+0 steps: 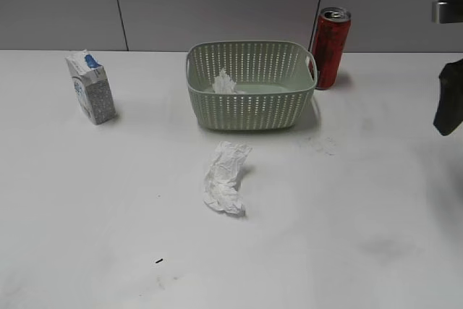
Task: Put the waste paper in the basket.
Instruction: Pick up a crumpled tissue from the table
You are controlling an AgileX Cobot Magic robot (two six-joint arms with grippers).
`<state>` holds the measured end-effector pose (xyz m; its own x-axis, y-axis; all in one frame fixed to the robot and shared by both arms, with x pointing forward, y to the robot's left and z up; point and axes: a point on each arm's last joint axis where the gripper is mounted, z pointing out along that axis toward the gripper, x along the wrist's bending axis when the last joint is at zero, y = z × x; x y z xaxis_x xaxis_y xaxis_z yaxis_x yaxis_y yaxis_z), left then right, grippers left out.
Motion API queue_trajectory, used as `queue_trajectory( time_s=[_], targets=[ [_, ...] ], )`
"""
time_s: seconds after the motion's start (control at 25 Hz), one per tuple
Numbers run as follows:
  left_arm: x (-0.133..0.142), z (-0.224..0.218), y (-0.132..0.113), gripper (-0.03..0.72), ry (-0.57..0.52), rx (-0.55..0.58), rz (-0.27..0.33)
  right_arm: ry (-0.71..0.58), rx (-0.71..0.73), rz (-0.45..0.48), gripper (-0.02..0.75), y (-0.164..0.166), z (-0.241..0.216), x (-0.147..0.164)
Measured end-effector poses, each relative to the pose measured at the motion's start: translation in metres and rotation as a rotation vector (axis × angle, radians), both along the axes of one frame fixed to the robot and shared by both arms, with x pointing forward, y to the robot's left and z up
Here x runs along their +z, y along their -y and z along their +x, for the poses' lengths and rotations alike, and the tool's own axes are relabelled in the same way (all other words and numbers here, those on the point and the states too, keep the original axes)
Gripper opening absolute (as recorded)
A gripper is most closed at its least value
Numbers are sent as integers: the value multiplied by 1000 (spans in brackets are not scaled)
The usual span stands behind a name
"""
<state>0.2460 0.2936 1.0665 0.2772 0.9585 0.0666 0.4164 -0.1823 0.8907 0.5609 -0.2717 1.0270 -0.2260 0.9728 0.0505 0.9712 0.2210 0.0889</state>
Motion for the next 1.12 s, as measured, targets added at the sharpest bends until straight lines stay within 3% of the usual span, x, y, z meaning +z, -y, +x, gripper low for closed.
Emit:
queue_trajectory(
  time_s=[0.24, 0.4, 0.52, 0.84, 1.12],
  targets=[
    [24, 52, 14, 573, -95, -74, 23, 29, -18, 25, 591, 4, -56, 15],
    [33, 86, 29, 573, -152, -174, 31, 139, -26, 43, 591, 6, -100, 25],
    [34, 110, 45, 573, -203, -285, 85, 231, -30, 50, 591, 8, -133, 29],
    [27, 172, 110, 573, -345, -520, 239, 456, -38, 63, 591, 12, -204, 16],
    [3, 225, 175, 573, -455, -628, 316, 593, -36, 74, 590, 15, -252, -3]
  ],
)
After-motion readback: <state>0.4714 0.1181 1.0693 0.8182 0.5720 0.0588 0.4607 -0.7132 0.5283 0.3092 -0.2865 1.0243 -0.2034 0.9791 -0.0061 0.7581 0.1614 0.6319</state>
